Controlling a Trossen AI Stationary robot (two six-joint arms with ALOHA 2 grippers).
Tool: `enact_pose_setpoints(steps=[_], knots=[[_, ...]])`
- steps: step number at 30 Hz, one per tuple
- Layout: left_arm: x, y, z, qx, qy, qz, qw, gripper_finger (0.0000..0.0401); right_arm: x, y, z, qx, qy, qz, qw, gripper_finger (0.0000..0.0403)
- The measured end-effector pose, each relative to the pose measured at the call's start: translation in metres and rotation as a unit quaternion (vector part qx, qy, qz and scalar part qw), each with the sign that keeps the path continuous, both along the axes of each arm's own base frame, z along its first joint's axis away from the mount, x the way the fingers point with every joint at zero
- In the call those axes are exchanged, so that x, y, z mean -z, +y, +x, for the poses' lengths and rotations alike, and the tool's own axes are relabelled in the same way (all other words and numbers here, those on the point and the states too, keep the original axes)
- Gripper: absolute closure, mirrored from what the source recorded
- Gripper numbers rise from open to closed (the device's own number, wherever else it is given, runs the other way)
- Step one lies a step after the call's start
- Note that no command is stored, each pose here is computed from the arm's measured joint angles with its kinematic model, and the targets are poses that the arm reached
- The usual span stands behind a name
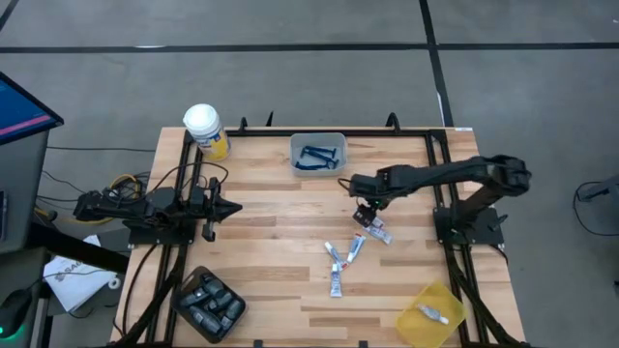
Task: Pick & Place Travel size toiletries
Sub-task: Put the white toothpaste into the yellow bin
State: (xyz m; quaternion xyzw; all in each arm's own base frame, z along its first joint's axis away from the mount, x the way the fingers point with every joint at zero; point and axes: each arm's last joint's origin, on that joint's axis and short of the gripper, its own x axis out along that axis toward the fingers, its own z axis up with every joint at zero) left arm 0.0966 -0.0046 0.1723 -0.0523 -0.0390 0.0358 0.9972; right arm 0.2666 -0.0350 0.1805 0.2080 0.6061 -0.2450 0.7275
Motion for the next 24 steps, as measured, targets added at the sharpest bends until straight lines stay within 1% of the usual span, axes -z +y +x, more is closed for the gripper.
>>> enact_pose_setpoints(steps=[4,12,16,21,24], knots=[[0.0,0.0,0.0,0.0,0.0,0.0,1.0,0.0393,0.016,-0.004,0.01,-0.013,0.024,0.002,1.0,0.0155],[0.0,0.0,0.0,0.0,0.0,0.0,1.0,0.0393,0.029,-0.009,0.034,-0.05,0.044,-0.01,0.998,0.0155],[0.0,0.0,0.0,0.0,0.0,0.0,1.0,0.0393,0.04,-0.009,0.035,-0.052,0.072,-0.005,0.996,0.0155],[0.0,0.0,0.0,0.0,0.0,0.0,1.0,0.0393,0.045,-0.01,0.037,-0.06,0.081,-0.003,0.995,0.0155],[0.0,0.0,0.0,0.0,0.0,0.0,1.0,0.0393,0.045,-0.011,0.037,-0.061,0.078,-0.002,0.995,0.0171]])
